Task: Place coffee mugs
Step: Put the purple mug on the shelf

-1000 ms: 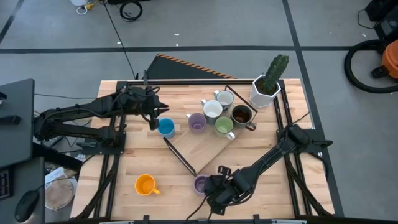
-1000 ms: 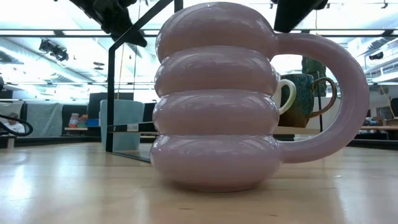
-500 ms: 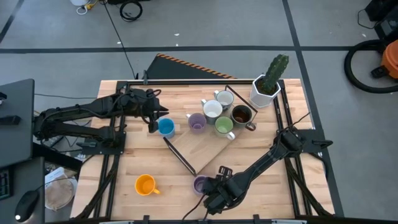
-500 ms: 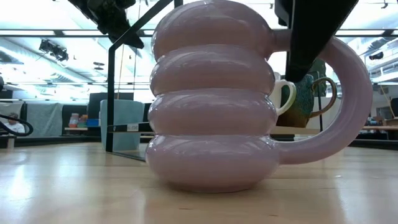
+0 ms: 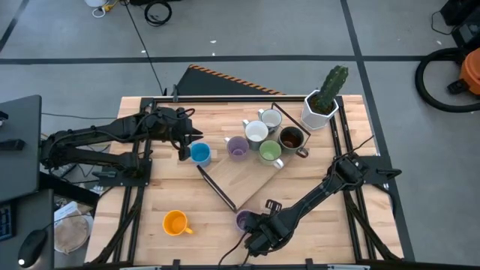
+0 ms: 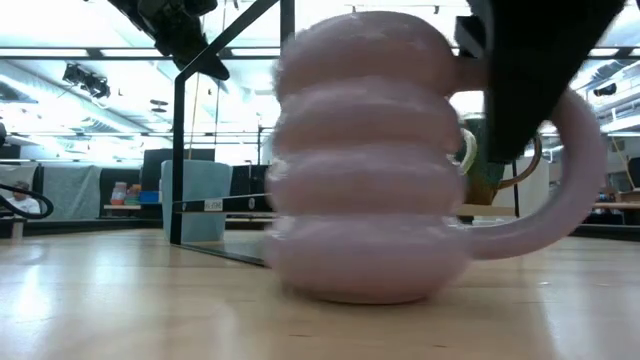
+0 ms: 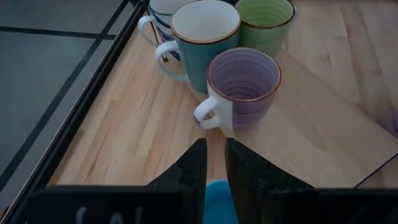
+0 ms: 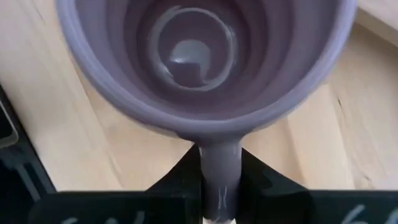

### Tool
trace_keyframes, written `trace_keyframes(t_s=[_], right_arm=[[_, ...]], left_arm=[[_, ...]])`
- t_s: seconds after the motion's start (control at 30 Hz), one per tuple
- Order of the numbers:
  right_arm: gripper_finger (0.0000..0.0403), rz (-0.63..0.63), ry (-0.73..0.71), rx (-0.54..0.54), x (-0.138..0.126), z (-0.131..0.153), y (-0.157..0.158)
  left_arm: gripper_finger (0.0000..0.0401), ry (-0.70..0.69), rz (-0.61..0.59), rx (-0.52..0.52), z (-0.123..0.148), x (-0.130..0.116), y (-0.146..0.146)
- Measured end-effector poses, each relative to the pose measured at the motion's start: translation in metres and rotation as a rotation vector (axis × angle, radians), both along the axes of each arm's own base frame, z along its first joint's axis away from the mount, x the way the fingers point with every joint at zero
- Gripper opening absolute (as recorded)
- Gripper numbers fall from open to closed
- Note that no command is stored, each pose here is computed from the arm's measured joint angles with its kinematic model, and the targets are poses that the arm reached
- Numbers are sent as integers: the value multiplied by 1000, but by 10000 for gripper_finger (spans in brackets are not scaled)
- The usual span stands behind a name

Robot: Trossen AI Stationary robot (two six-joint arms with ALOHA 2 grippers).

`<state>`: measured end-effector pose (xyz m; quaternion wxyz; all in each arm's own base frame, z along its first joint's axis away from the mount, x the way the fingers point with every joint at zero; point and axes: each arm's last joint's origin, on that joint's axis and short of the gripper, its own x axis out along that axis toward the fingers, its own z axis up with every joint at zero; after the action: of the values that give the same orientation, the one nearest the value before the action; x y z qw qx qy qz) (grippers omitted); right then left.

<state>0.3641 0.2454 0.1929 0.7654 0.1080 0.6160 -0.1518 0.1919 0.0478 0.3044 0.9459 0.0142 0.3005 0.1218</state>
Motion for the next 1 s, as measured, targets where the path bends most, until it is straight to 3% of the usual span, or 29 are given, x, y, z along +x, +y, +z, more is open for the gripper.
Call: trace_keyframes(t_s=[0.33,0.47,0.7,1.0], right_arm=[[51,-61,88,-12,-27,30,-4],[51,-107,55,-45,-34,45,-9],[51,-143,-67,-112,-35,63,-18],[51,-174,-100,-185,-22,64,-39]], left_arm=[[64,11,4,-9,-1,-1,0],[64,7,15,-24,-1,-1,0],[64,6,15,-24,-1,-1,0],[64,18,16,-27,-2,-1,0]])
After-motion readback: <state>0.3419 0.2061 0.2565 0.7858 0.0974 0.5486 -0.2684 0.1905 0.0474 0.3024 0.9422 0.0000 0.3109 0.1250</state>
